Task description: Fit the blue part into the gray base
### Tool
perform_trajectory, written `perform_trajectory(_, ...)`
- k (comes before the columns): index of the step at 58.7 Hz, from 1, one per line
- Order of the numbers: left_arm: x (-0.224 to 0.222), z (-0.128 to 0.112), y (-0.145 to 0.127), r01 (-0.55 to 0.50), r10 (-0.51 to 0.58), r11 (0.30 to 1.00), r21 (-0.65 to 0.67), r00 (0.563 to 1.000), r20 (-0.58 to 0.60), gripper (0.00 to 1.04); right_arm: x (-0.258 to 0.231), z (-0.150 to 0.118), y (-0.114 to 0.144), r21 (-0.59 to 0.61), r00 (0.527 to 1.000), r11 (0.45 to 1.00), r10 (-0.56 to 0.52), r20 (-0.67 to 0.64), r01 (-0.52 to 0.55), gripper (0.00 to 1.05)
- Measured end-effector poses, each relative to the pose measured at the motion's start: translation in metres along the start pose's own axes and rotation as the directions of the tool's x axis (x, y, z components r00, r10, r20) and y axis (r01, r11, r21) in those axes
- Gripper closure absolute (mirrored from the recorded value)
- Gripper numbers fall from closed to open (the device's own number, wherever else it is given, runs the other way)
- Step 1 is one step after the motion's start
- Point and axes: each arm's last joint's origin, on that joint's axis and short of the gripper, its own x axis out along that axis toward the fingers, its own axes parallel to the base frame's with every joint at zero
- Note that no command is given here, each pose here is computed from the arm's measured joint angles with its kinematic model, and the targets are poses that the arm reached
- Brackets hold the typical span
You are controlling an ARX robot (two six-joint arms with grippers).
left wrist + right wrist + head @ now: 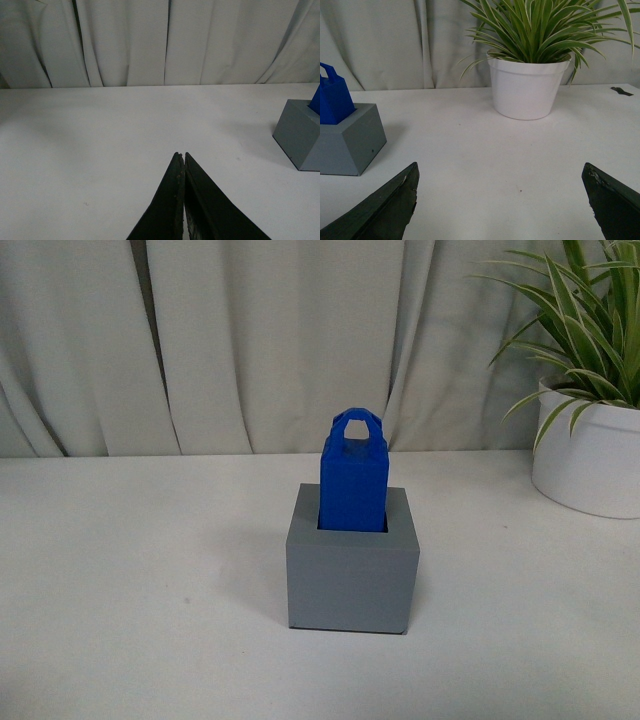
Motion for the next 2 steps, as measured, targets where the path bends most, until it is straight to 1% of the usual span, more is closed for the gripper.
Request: perform_trajectory(2, 0.0000, 0.0000, 0.0000, 0.000, 0.000, 1.000, 0.000, 1.000, 0.000, 1.01, 0.0000, 0.0000, 0.0000, 0.000, 1.000, 1.000, 0.000, 0.000, 0.000, 0.09)
